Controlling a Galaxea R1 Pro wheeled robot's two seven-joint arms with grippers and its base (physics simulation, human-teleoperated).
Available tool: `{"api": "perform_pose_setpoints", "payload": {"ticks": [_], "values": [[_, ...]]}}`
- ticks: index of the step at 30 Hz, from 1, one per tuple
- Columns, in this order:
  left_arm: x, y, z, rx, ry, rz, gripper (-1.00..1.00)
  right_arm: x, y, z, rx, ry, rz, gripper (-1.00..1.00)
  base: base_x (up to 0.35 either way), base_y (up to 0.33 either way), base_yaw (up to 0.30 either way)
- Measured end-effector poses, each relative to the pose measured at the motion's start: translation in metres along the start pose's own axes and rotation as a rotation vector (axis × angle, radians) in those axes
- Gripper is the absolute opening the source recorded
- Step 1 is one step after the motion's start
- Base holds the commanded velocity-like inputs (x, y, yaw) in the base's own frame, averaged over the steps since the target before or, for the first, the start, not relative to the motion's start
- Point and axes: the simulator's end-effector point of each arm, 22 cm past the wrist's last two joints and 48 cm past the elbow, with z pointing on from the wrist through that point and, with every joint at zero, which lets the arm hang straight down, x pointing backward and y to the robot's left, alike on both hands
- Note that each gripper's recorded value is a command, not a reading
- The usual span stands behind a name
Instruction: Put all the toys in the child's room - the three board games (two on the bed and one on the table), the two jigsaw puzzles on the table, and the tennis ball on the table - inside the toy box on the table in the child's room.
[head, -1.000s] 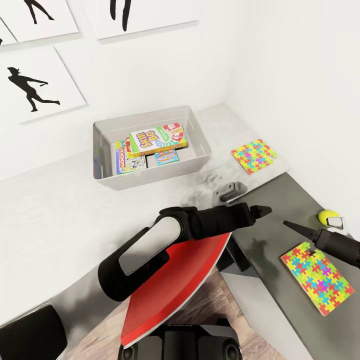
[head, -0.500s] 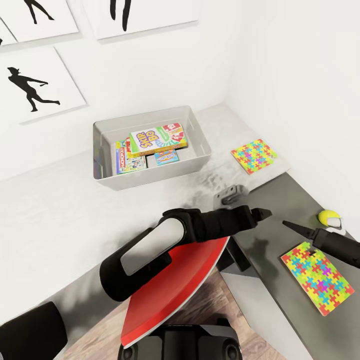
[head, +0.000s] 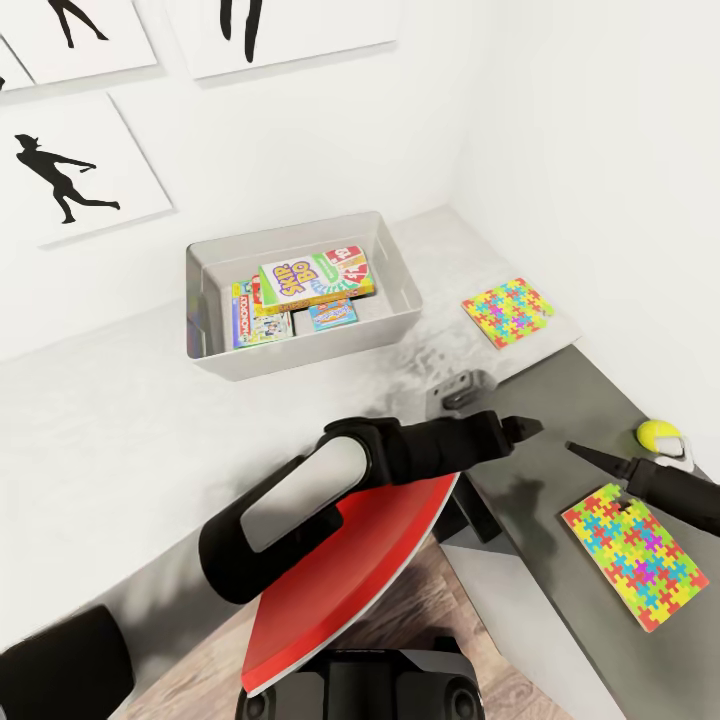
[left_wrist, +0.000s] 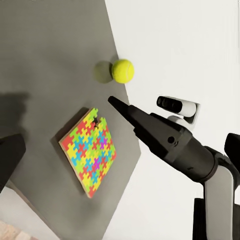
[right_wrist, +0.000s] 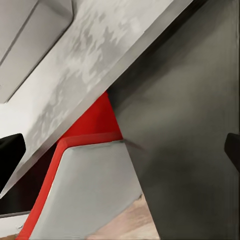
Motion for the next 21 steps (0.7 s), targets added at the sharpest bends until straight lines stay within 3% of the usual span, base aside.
{"api": "perform_pose_setpoints", "payload": {"ticks": [9, 21], "values": [[-0.002, 0.001, -0.006, 0.038, -0.013, 0.002, 1.0, -0.008, -0.008, -0.023, 0.018, 0.017, 0.006, 1.0, 0.0, 0.0, 0.0], [-0.002, 0.011, -0.011, 0.065, -0.023, -0.002, 1.0, -0.012, 0.003, -0.029, -0.034, 0.014, -0.001, 1.0, 0.0, 0.0, 0.0]]}}
